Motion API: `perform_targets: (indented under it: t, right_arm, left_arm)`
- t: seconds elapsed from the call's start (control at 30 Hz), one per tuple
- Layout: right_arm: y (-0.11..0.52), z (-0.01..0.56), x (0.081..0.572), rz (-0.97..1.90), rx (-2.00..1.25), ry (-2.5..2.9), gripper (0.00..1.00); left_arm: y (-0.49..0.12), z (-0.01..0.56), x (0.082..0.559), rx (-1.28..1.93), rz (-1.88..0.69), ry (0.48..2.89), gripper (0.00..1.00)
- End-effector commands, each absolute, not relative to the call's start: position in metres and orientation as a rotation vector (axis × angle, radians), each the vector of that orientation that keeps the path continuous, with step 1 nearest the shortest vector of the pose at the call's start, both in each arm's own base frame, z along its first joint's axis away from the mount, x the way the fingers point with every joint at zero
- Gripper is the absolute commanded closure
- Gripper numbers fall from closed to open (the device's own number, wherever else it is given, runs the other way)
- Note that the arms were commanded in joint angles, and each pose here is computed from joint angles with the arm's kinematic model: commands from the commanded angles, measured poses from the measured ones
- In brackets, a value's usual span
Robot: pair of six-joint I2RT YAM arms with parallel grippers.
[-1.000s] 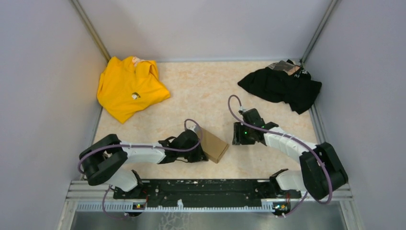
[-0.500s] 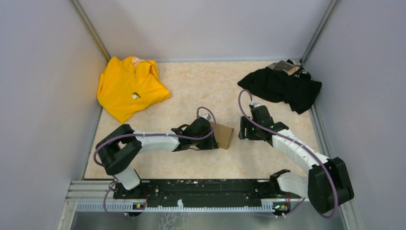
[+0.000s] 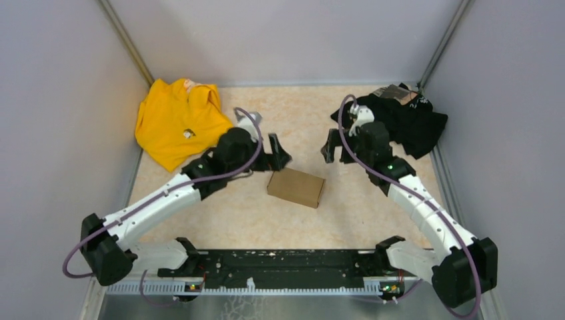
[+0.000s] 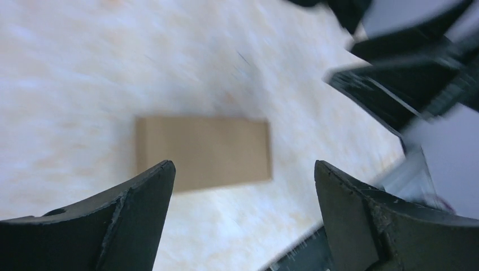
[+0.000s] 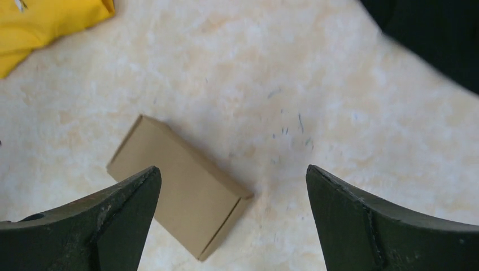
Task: Fold the paper box
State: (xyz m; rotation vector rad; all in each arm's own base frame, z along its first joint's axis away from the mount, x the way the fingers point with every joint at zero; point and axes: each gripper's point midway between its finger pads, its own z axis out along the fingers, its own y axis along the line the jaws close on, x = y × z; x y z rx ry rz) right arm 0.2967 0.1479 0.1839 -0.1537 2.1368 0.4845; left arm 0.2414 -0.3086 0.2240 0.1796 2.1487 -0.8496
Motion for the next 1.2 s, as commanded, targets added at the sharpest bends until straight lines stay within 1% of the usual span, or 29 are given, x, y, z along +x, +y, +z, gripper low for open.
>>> perform_targets:
  t: [0.0,0.03,0.1,0.2,0.3,0.37,0.43,0.47,0.63,0.73,0.87,0.97,1.17]
  right_arm:
    - [0.14,0.264,0.351,0.369,-0.137,1.876,0.01]
    - [0.133,0.27,0.359,0.343,-0.114,1.844,0.01]
    - [0.107,0.27,0.372,0.318,-0.002,1.814,0.01]
    - [0.051,0.252,0.375,0.27,0.185,1.766,0.01]
    - [0.01,0.231,0.358,0.117,0.264,1.668,0.01]
    - [-0.004,0.216,0.344,0.051,0.293,1.623,0.01]
    - [-0.014,0.202,0.334,-0.003,0.3,1.598,0.01]
    - [-0.019,0.195,0.331,-0.032,0.318,1.59,0.01]
    - [-0.034,0.164,0.321,-0.128,0.327,1.573,0.01]
    - [-0.036,0.148,0.322,-0.147,0.326,1.569,0.01]
    - [-0.035,0.126,0.33,-0.161,0.306,1.594,0.01]
    - [-0.033,0.128,0.337,-0.15,0.293,1.564,0.01]
    - [-0.034,0.115,0.347,-0.172,0.268,1.54,0.01]
  left_arm:
    - [-0.214,0.247,0.311,0.042,-0.516,2.041,0.01]
    - [-0.187,0.256,0.328,-0.017,-0.45,2.0,0.01]
    - [-0.143,0.264,0.345,-0.128,-0.352,1.963,0.01]
    - [-0.097,0.257,0.353,-0.244,-0.251,1.908,0.01]
    - [-0.069,0.227,0.348,-0.286,-0.128,1.854,0.01]
    - [-0.049,0.199,0.343,-0.344,-0.023,1.843,0.01]
    - [-0.048,0.175,0.343,-0.244,0.009,1.831,0.01]
    - [-0.047,0.171,0.345,-0.186,0.036,1.789,0.01]
    - [-0.026,0.127,0.347,-0.157,0.186,1.808,0.01]
    - [-0.026,0.108,0.357,-0.116,0.194,1.83,0.01]
    - [-0.035,0.081,0.369,0.03,0.195,1.852,0.01]
    - [-0.044,0.086,0.383,0.081,0.158,1.816,0.01]
    - [-0.03,0.089,0.4,0.06,0.18,1.793,0.01]
